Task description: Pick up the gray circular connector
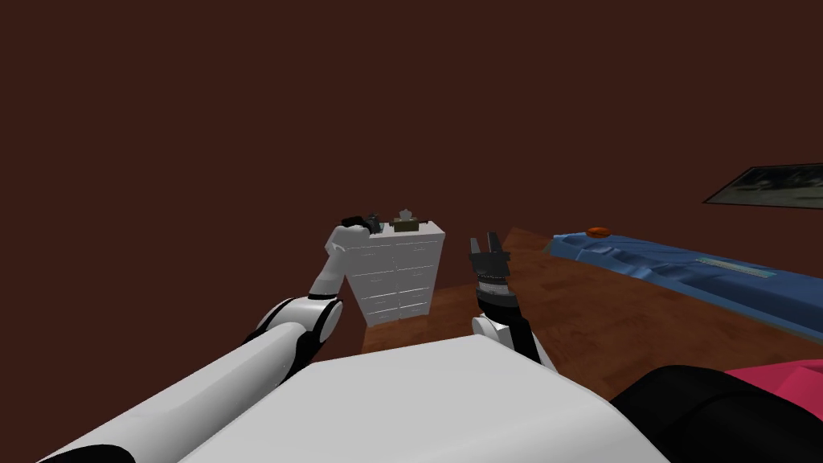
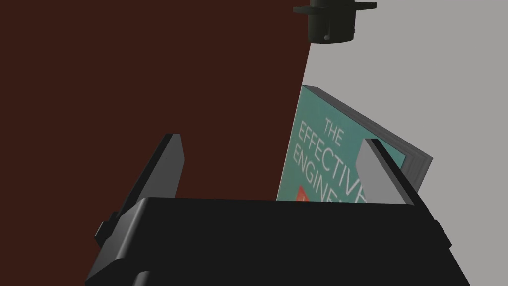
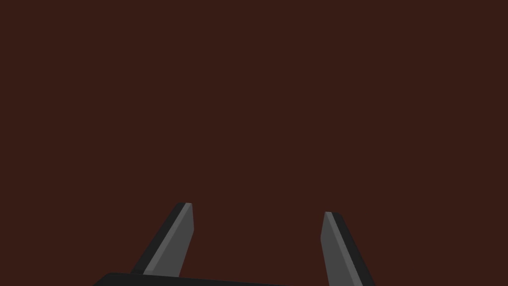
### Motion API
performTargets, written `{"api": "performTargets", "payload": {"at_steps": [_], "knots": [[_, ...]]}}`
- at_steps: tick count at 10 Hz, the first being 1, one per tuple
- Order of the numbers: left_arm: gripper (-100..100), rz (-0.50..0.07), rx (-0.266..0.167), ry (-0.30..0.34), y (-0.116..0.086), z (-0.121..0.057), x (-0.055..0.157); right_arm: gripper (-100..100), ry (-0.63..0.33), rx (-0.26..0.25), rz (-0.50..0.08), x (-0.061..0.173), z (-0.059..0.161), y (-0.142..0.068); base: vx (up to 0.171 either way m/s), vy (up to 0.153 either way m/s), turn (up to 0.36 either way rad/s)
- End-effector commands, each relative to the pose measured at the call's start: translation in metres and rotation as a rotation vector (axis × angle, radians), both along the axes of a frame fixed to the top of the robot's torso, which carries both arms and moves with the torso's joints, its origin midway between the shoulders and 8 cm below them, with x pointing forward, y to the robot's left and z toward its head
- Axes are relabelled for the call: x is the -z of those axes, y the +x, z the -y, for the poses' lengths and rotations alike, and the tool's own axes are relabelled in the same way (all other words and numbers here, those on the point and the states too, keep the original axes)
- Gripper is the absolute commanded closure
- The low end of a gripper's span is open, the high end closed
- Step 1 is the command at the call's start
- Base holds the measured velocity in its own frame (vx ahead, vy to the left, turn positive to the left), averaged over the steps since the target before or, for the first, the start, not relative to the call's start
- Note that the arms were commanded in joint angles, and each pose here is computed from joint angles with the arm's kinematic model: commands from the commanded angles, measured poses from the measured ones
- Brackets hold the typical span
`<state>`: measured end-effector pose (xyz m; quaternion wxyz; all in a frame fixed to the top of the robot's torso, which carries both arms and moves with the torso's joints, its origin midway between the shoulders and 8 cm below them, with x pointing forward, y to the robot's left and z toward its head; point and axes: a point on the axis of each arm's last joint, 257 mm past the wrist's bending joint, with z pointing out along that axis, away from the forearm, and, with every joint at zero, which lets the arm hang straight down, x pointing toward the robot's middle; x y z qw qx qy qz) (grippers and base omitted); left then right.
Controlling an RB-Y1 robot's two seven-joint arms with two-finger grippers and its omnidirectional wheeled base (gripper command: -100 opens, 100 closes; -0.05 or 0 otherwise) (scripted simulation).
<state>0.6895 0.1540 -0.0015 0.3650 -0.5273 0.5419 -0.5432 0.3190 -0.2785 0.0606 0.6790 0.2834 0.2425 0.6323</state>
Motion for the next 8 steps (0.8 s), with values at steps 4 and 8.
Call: {"api": "performTargets", "payload": {"at_steps": [4,8], "knots": [[-100,-0.093,0.017,0.004,0.012,0.019,-0.001,0,0.0,0.0,0.0,0.0,0.0,0.0,0.014,0.017,-0.009],[-100,-0.228,0.042,0.006,0.016,0.042,0.004,0,0.0,0.0,0.0,0.0,0.0,0.0,0.029,0.035,-0.015]]}}
